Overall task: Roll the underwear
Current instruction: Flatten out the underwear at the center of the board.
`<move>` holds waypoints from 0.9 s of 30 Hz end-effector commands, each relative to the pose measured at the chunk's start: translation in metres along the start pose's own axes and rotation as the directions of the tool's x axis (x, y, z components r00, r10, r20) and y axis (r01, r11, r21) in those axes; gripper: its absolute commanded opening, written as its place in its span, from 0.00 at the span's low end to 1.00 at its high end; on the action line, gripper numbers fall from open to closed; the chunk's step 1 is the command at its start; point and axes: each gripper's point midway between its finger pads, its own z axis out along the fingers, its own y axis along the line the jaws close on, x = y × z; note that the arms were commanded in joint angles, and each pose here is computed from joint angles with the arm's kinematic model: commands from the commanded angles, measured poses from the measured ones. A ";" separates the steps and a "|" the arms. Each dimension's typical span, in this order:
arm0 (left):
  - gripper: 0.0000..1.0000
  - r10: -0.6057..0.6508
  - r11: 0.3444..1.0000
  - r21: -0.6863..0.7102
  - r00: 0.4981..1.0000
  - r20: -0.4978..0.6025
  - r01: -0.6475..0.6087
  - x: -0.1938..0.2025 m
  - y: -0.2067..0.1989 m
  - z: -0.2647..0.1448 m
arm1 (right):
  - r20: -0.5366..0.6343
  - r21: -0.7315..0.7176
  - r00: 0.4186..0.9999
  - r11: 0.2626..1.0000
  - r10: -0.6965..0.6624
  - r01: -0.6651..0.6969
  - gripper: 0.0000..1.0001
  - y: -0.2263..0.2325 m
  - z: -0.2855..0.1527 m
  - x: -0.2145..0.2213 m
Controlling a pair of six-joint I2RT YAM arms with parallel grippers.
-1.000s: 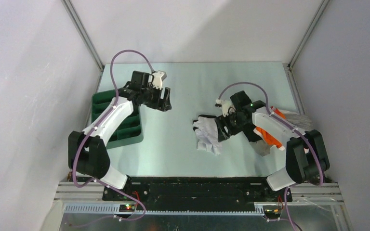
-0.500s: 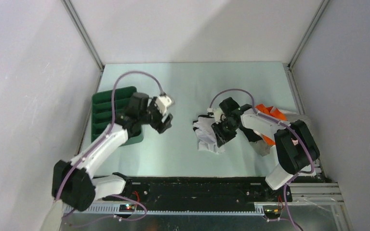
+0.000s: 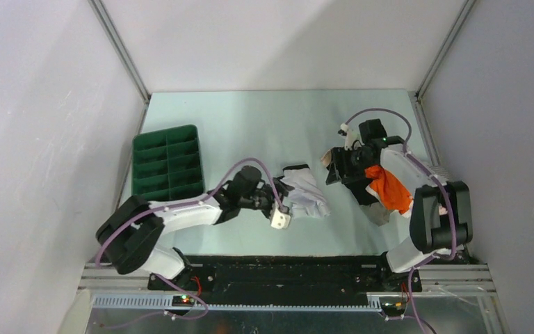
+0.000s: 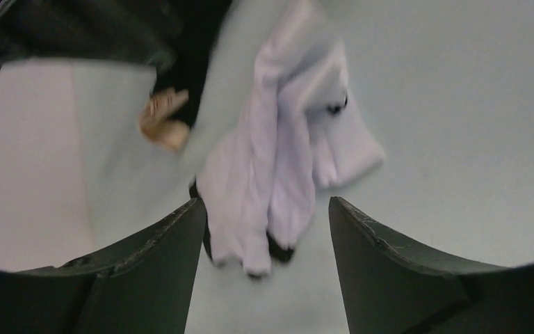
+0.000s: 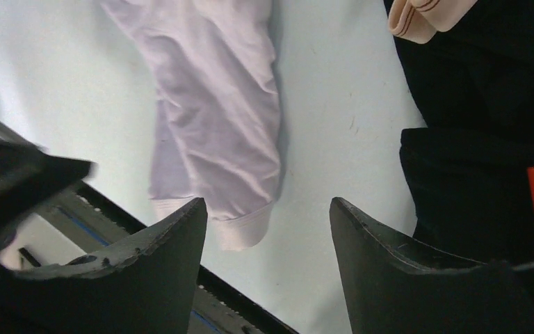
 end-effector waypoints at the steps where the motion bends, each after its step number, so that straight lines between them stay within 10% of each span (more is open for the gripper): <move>1: 0.71 0.262 0.965 -0.083 0.942 0.209 -0.250 -0.057 0.018 0.032 | 0.142 -0.084 0.987 0.994 0.074 -0.063 0.70 0.021 -0.039 -0.021; 27: 0.38 0.365 0.889 0.256 0.925 0.105 -0.380 -0.034 -0.036 0.085 | 0.200 -0.173 0.913 0.930 0.355 -0.323 0.62 0.005 -0.068 0.005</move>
